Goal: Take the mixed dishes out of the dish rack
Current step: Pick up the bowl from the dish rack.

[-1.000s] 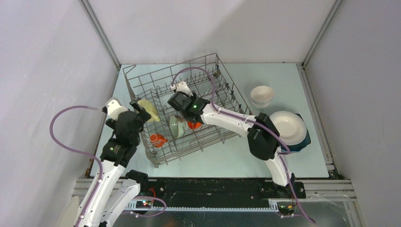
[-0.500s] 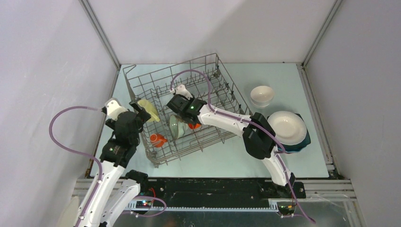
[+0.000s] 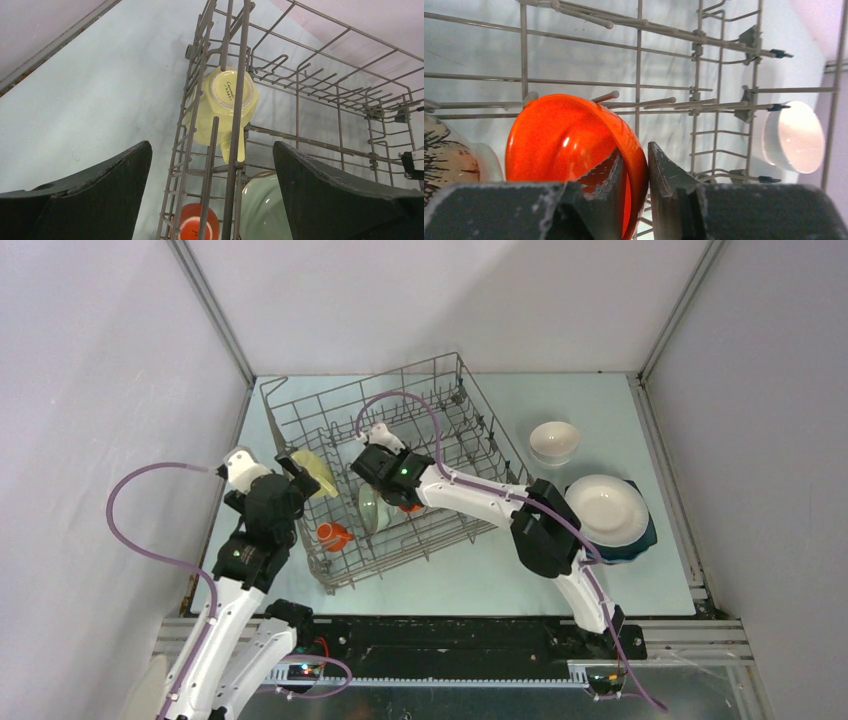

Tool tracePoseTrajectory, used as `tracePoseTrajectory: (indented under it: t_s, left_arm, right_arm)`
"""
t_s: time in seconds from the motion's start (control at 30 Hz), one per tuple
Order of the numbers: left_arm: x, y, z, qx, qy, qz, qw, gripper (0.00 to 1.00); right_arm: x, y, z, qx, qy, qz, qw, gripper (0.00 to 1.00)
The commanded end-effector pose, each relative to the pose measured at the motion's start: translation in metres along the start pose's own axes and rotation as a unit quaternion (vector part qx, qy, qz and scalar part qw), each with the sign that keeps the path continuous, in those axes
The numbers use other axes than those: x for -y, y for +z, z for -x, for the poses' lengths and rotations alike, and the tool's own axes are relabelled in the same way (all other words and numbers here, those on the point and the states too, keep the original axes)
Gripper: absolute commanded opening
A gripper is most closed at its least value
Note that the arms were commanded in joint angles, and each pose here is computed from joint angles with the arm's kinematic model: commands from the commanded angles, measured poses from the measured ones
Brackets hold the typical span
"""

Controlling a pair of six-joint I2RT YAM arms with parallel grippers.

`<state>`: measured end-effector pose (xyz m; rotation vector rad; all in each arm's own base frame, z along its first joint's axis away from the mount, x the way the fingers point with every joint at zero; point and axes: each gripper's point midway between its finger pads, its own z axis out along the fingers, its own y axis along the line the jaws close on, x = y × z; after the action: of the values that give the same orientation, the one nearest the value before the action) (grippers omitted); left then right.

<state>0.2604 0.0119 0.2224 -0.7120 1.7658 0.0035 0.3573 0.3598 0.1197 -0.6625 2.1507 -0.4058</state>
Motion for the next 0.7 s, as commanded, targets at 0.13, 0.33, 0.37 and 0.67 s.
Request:
tracePoseTrajectory:
  t_s: [0.13,0.33,0.37,0.67]
  left_arm:
    - [0.004,0.003,0.005,0.011,-0.002,-0.006,1.0,0.98]
    - [0.003,0.005,0.005,0.011,0.001,0.001,1.0,0.98]
    - [0.003,0.005,0.004,0.011,0.001,0.002,1.0,0.98]
    - [0.002,0.005,0.005,0.013,0.0,0.003,1.0,0.98]
  right_arm:
    - [0.072,-0.036,0.052,0.101,0.004,-0.12,0.988,0.0]
    - [0.105,-0.046,0.066,0.126,-0.015,-0.188,0.974,0.0]
    - [0.111,-0.046,0.065,0.125,-0.016,-0.194,0.973,0.0]
    - [0.163,-0.067,0.067,0.165,0.127,-0.154,0.966,0.0]
